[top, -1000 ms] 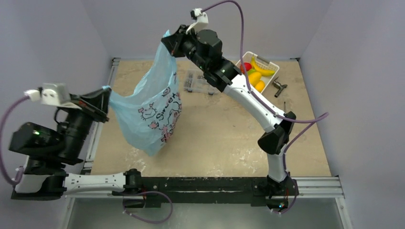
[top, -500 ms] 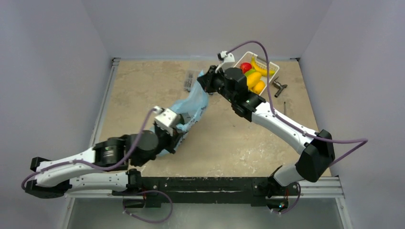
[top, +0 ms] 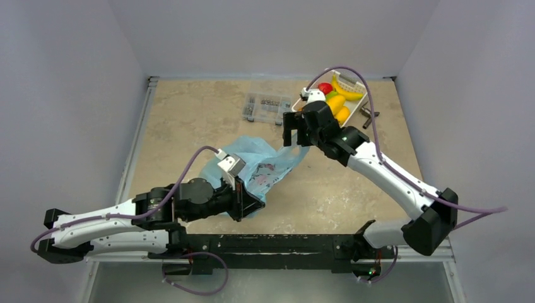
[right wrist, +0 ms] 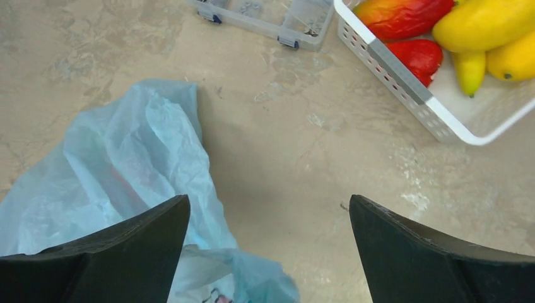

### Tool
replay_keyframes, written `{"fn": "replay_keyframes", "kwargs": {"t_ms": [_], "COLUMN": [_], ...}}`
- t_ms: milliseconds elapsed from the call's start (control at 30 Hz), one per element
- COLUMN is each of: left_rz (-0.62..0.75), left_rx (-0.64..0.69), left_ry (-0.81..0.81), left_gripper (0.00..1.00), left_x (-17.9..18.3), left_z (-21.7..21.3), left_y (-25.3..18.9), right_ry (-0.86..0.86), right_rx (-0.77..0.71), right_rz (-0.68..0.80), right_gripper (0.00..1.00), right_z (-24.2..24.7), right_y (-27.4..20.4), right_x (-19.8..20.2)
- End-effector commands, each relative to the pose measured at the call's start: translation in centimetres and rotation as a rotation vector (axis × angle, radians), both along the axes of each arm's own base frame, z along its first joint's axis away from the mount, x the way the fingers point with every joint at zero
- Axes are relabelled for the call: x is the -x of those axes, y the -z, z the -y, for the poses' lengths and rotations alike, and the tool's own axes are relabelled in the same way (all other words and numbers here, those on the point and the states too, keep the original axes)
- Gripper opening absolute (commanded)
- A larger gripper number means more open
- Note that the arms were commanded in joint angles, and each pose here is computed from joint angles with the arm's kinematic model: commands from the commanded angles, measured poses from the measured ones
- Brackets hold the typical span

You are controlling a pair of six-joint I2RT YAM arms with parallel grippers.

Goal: Take the fake fruits out of the plastic bag

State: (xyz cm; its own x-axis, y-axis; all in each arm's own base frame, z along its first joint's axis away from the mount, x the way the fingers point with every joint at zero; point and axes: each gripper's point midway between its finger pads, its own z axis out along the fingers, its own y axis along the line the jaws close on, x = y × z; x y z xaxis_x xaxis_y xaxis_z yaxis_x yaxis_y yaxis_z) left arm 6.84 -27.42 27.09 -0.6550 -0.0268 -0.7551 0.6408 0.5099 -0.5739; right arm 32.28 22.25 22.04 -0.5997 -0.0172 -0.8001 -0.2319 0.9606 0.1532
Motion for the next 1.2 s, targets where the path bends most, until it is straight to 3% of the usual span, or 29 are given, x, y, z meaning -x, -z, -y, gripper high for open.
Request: {"fn": "replay_keyframes", "kwargs": {"t_ms": [0,133,300,433,700,833,933,1033,1100,1167], "left_rz": [-0.019,0.019,0.046,0.043,0.070,0.077,0.054,0.062,0.068,0.078], "left_rx": [0.070,0.045,0.042,0.031,-0.017,-0.006,-0.001,-0.082,-0.221,-0.281], "left_ry": [-0.001,-0.007,-0.003,0.003,0.012,0.054,0.051,0.053,0.010,0.015], "left_gripper": [0.00,0.00,0.00,0.00,0.00,0.00,0.00,0.00,0.01,0.17], "left_x": [-0.3,-1.4,-3.0,-4.7,-6.8,-7.8,-10.2,-12.2,-13.6,-13.4], "left_z": [2.2,3.2,4.8,6.2,6.6,7.1,7.7,8.2,7.3,6.5], "left_y": [-2.9,-4.2,-5.4,-5.2,-4.7,-4.6,-5.1,-4.6,-3.0,-1.7], "right_ry": [0.119,0.169,0.264,0.129,-0.058,-0.090,-0.073,-0.106,-0.190,-0.228], "right_rx": [-0.081,-0.310,-0.465,-0.633,-0.774,-0.767,-0.774,-0.717,-0.698,-0.675], "right_rz": [0.006,0.047,0.019,-0.033,-0.200,-0.258,-0.228,-0.196,-0.186,-0.176], "right_gripper": [0.99,0.99,0.99,0.99,0.97,0.76,0.41,0.02,0.00,0.00], "right_z": [3.0,4.4,6.7,3.3,-4.3,-6.4,-6.8,-7.2,-8.1,-8.3], "right_y": [-4.9,-8.4,-8.2,-6.2,-0.2,3.4,4.8,5.2,4.6,4.4], "right_x": [3.5,6.6,9.8,11.0,9.6,8.7,7.0,4.1,2.9,2.0]}}
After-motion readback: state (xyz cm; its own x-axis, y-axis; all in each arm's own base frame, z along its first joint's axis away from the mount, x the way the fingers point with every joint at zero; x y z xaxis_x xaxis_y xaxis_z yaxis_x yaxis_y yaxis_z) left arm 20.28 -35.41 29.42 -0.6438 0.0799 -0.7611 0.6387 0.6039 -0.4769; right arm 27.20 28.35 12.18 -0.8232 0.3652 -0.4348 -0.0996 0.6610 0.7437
